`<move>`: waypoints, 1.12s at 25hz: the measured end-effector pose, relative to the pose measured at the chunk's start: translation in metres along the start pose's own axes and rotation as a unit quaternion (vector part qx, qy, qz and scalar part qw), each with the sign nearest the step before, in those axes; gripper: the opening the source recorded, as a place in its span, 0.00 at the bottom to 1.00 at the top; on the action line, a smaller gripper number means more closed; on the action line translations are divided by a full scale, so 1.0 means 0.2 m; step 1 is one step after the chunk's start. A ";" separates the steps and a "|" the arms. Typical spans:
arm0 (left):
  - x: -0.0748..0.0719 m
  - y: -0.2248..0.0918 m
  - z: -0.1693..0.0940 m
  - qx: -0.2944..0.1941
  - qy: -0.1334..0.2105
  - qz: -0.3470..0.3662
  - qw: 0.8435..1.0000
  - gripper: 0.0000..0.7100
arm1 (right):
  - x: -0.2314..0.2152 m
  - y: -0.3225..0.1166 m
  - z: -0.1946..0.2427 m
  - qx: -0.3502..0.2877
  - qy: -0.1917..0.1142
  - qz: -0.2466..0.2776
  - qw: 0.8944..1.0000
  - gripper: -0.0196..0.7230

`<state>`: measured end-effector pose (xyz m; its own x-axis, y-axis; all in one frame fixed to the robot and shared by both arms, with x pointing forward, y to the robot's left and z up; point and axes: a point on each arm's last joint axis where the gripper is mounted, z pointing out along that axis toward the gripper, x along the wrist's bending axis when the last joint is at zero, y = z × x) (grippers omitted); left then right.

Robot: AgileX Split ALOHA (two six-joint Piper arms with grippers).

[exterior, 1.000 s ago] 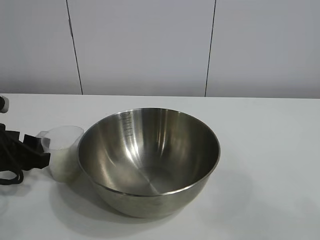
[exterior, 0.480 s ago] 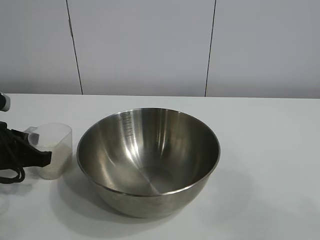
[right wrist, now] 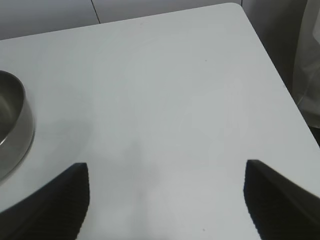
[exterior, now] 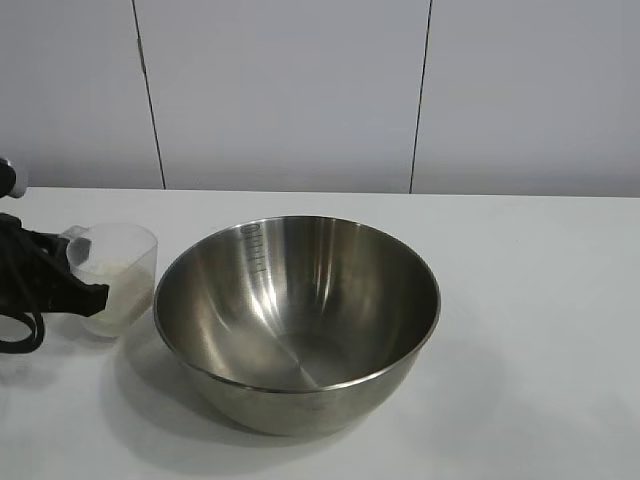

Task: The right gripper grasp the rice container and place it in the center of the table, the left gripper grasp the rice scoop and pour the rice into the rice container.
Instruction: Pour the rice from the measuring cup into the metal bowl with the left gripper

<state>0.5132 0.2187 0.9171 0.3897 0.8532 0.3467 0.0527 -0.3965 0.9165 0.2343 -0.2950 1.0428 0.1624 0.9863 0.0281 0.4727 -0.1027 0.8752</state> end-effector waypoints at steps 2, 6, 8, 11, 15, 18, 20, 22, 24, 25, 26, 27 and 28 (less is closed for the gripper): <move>0.03 0.08 0.02 0.004 -0.005 0.019 1.000 0.01 | 0.00 0.00 0.00 0.000 0.000 0.000 1.000 0.80; 0.10 0.24 0.06 0.019 -0.009 0.052 0.998 0.01 | 0.00 0.00 0.00 0.000 0.000 0.000 1.000 0.80; 0.12 0.32 0.08 0.028 -0.024 0.079 0.996 0.01 | 0.00 0.00 0.00 0.000 0.000 0.000 1.000 0.80; 0.08 0.46 0.12 0.034 -0.057 0.134 0.989 0.01 | 0.00 0.00 0.00 0.000 0.001 0.000 1.000 0.80; -0.05 0.62 0.16 0.028 -0.110 0.229 0.967 0.01 | 0.00 0.00 0.00 0.000 0.001 0.001 1.000 0.80; -0.18 0.72 0.15 -0.002 -0.142 0.300 0.943 0.01 | 0.00 0.00 0.00 0.000 0.002 0.001 1.000 0.80; -0.25 0.78 0.14 -0.029 -0.156 0.345 0.925 0.01 | 0.00 0.00 0.00 0.000 0.002 0.001 1.000 0.80; -0.34 0.80 0.13 -0.049 -0.173 0.383 0.906 0.01 | 0.00 0.00 0.00 0.000 0.002 0.001 1.000 0.80; -0.41 0.79 0.13 -0.058 -0.191 0.414 0.888 0.01 | 0.00 0.00 0.00 0.000 0.002 0.001 1.000 0.80; -0.46 0.77 0.14 -0.061 -0.202 0.433 0.877 0.01 | 0.00 0.00 0.00 0.000 0.002 0.001 1.000 0.80; -0.49 0.76 0.14 -0.065 -0.210 0.455 0.863 0.01 | 0.00 0.00 0.00 0.000 0.002 0.001 1.000 0.80; -0.52 0.73 0.16 -0.070 -0.218 0.483 0.845 0.01 | 0.00 0.00 0.00 0.000 0.002 0.001 1.000 0.80; -0.56 0.71 0.17 -0.077 -0.224 0.512 0.825 0.01 | 0.00 0.00 0.00 0.000 0.002 0.001 1.000 0.80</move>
<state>0.5079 0.0563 1.0025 0.4603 -0.1281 0.8785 -0.6198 -0.7548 0.2147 0.2343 -0.2947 1.0429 0.1604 0.9866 0.0312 0.4724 -0.1045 0.8752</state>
